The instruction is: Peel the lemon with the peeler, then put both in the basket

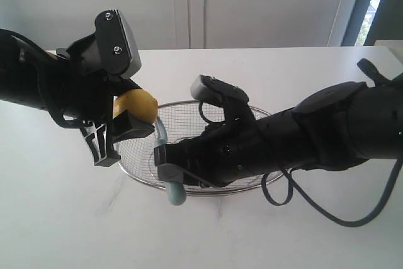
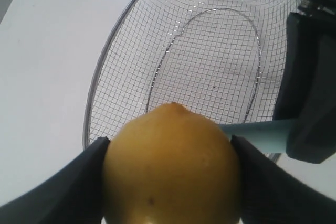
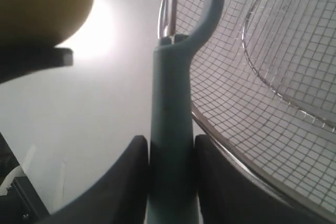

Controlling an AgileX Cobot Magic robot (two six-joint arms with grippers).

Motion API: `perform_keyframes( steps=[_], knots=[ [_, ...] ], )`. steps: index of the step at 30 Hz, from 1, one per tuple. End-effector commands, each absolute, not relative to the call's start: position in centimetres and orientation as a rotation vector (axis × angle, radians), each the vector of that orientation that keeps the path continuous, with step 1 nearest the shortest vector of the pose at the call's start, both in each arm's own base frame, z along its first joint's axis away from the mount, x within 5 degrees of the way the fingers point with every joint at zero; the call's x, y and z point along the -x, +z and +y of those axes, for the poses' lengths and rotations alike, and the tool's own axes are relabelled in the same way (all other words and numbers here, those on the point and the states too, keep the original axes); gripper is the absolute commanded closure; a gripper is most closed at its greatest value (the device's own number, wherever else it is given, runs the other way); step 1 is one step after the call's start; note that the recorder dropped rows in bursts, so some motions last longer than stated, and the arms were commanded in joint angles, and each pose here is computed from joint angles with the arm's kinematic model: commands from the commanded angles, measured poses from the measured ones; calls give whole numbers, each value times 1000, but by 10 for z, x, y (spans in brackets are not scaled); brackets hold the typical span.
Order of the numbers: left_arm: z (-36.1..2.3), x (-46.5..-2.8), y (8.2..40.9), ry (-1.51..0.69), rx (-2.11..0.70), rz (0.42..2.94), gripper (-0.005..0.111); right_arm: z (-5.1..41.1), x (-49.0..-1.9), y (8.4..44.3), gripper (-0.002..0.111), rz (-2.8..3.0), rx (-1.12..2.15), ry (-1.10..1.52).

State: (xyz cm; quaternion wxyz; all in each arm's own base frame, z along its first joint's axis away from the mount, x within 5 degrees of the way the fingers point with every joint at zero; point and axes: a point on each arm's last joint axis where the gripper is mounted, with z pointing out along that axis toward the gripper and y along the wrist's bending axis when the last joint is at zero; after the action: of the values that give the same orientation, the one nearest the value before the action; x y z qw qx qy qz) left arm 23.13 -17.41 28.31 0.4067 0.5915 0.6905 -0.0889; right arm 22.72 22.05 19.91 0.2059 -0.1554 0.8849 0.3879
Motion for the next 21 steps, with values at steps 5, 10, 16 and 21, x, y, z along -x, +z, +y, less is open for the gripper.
perform_keyframes(
  steps=[5, 10, 16, 21],
  knots=[
    [-174, -230, 283, -243, -1473, 1754, 107, 223, -229, 204, 108, 2443, 431, 1101],
    [-174, -230, 283, -243, -1473, 1754, 107, 223, -228, 206, 108, 2435, 435, 1108],
    [-174, -230, 283, -243, -1473, 1754, 107, 222, -226, 215, 108, 2407, 434, 1127],
    [-174, -230, 283, -242, -1472, 1754, 107, 221, -223, 221, 108, 2388, 445, 1150]
  ],
)
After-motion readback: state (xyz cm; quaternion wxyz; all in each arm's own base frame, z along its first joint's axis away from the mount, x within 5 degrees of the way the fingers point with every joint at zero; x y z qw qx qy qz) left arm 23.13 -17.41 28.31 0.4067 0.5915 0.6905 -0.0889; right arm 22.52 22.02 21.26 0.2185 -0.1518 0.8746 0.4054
